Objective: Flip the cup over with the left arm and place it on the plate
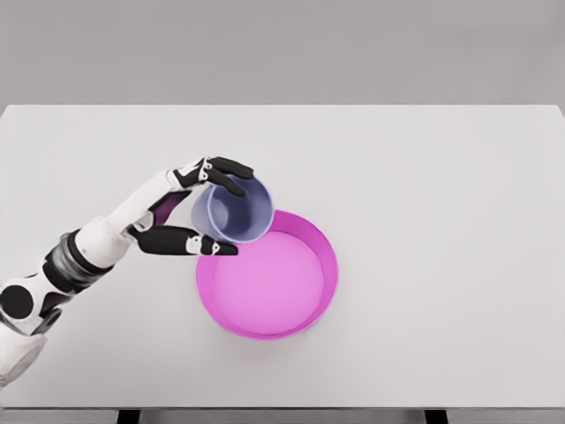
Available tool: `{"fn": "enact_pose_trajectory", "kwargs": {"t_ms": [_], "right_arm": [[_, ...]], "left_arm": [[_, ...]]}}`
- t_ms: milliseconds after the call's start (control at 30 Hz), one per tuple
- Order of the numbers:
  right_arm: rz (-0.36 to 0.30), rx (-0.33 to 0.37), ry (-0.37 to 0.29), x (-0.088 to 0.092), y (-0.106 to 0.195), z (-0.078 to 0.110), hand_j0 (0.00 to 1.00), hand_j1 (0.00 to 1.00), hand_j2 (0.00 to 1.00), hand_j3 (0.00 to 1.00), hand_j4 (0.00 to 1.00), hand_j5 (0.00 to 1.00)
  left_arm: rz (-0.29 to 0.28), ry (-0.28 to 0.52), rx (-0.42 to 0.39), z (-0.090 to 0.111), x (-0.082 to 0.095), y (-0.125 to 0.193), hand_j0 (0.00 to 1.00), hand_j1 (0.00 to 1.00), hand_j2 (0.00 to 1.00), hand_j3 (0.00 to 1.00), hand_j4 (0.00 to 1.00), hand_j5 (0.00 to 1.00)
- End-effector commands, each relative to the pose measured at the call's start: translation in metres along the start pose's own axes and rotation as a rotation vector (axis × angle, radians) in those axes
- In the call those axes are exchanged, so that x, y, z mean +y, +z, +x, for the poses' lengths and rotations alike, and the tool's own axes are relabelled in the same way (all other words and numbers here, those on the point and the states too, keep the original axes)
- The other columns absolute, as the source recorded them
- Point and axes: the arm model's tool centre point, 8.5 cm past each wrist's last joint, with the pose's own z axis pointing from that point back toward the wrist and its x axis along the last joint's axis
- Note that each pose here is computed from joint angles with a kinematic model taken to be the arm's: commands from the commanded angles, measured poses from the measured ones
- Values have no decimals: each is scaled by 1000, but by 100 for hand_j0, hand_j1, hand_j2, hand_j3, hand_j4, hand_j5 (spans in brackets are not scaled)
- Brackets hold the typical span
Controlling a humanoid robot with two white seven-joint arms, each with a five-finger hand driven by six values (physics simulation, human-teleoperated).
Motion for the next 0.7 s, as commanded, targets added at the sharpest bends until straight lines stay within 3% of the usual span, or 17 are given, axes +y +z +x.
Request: {"fn": "enact_pose_trajectory", "kwargs": {"t_ms": [0, 167, 300, 400, 467, 667], "right_arm": [[0, 1, 1, 0, 0, 0, 100, 100, 100, 100, 100, 100], [0, 1, 1, 0, 0, 0, 100, 100, 100, 100, 100, 100], [1, 0, 1, 0, 0, 0, 100, 100, 100, 100, 100, 100], [1, 0, 1, 0, 0, 0, 100, 100, 100, 100, 100, 100], [1, 0, 1, 0, 0, 0, 100, 100, 100, 100, 100, 100], [1, 0, 1, 0, 0, 0, 100, 100, 100, 100, 100, 100]], "left_arm": [[19, 87, -30, -5, -15, -8, 60, 60, 60, 60, 60, 60], [34, 217, -65, -11, -39, -18, 60, 60, 60, 60, 60, 60], [146, 389, -122, -12, -34, -21, 60, 60, 60, 60, 60, 60], [180, 470, -99, -16, -33, -21, 60, 60, 60, 60, 60, 60], [191, 535, -70, -21, -37, -21, 60, 60, 60, 60, 60, 60], [165, 587, -10, -29, -49, -21, 63, 63, 63, 63, 63, 63]]}}
